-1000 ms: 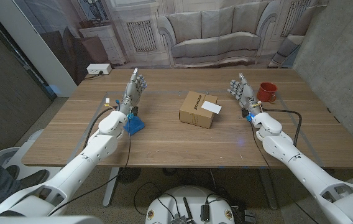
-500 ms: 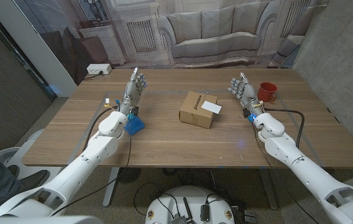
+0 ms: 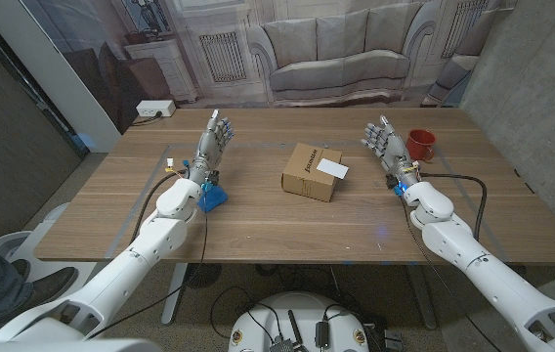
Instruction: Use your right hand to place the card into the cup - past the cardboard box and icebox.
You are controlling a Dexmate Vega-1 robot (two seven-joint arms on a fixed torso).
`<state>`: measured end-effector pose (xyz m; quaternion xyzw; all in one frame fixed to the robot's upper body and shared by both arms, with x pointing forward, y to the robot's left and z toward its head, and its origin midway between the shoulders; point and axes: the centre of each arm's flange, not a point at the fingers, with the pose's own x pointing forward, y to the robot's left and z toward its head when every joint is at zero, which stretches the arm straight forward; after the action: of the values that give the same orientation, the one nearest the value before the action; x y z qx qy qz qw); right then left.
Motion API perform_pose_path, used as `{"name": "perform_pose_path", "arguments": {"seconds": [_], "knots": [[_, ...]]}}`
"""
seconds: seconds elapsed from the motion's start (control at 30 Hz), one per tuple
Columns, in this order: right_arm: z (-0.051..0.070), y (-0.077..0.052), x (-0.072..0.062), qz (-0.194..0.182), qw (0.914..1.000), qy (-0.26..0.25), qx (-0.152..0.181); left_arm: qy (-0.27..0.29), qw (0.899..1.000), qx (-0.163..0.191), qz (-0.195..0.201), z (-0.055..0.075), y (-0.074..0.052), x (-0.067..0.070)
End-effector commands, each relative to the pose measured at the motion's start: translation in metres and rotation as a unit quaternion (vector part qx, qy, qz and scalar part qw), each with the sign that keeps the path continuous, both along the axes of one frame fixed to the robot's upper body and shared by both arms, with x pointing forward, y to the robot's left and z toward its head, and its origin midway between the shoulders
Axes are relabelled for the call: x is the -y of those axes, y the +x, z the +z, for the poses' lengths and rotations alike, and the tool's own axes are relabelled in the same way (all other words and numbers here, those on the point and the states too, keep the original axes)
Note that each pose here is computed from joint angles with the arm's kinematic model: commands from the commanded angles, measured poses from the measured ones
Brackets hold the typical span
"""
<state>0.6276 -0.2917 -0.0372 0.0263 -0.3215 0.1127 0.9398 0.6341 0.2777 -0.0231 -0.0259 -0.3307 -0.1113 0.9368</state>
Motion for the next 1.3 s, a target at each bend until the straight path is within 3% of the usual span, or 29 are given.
{"name": "perform_pose_path", "arguments": {"seconds": [0.03, 0.4, 0.7, 1.3], "knots": [[-0.008, -0.016, 0.007, -0.006, 1.0, 0.001, 0.007, -0.01, 1.0, 0.005, -0.002, -0.003, -0.005, -0.001], [-0.013, -0.027, 0.01, -0.013, 0.9998, -0.003, 0.015, -0.008, 1.0, -0.001, -0.005, -0.004, -0.003, -0.002], [-0.021, -0.032, 0.012, -0.01, 0.9998, 0.004, 0.015, 0.0, 1.0, 0.004, -0.008, 0.005, -0.001, -0.001], [-0.034, -0.055, 0.017, -0.006, 0.9996, 0.014, 0.022, 0.005, 1.0, 0.002, -0.007, 0.006, 0.0, 0.0]]}}
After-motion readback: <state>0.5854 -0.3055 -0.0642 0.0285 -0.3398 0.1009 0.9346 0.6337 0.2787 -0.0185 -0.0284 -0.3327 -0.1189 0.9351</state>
